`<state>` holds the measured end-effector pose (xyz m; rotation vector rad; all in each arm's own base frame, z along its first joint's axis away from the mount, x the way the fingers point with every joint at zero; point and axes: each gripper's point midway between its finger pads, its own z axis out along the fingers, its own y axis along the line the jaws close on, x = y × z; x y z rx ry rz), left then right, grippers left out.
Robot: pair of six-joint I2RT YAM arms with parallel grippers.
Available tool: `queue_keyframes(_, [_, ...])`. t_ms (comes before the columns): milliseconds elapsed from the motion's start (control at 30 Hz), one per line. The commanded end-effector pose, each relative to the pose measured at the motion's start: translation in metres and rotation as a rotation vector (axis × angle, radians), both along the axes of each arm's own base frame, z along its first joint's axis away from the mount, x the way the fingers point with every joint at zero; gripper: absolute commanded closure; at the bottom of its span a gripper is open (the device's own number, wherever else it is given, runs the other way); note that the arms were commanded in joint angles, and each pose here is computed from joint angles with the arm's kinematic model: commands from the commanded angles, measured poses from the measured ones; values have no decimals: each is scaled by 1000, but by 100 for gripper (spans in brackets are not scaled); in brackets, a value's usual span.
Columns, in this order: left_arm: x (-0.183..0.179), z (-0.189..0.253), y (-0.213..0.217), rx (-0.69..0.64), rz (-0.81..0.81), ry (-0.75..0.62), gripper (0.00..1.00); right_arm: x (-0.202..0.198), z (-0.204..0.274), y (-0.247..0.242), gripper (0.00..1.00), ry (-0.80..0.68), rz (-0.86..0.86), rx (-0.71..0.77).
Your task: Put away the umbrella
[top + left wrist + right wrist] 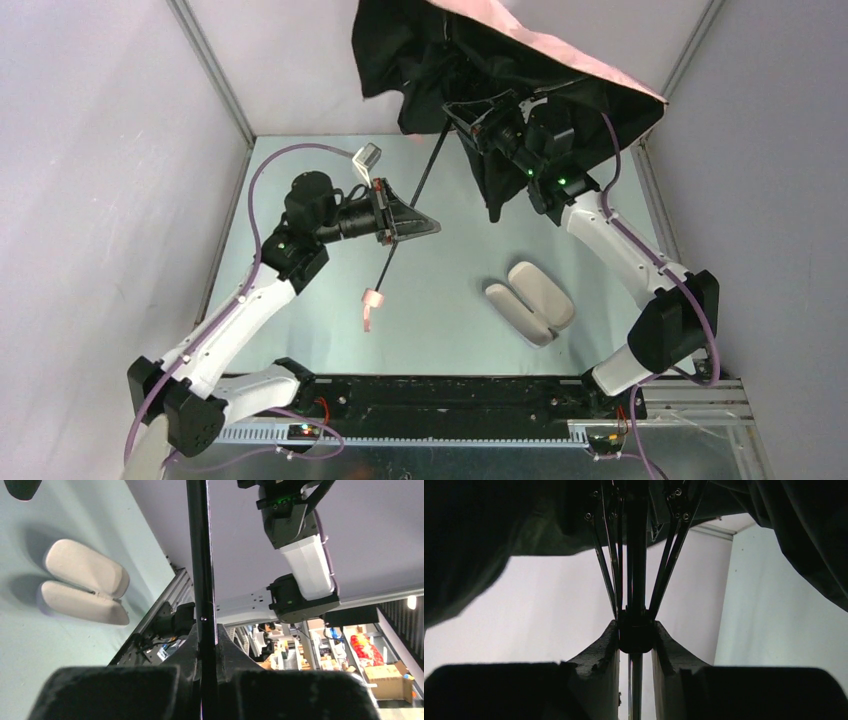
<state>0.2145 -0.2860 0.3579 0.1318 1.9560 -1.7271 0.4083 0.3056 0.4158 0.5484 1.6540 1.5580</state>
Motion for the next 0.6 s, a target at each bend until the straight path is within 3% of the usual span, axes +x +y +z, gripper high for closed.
queue_keyframes(0, [55, 94, 25, -114, 354, -460, 100, -147, -76, 87, 100, 250, 628, -147])
queue_keyframes(200, [74, 83, 23, -84, 412, -401, 99, -131, -84, 71, 100, 308, 669, -91])
queue_keyframes(267, [75, 72, 17, -56, 383, -364, 89, -114, -85, 57, 100, 288, 635, -95])
queue_keyframes(333, [73, 52, 13, -12, 345, -306, 62, -94, -87, 41, 100, 265, 590, -97])
queue_keyframes(400, [69, 22, 10, 42, 310, -223, 44, -75, -86, 29, 100, 224, 563, -87])
queue_keyframes(467, [62, -15, 10, 114, 274, -123, 36, -61, -86, 23, 100, 180, 545, -84])
queue_keyframes(567, [49, -57, 12, 201, 231, -14, 33, -43, -95, 23, 100, 148, 528, -90])
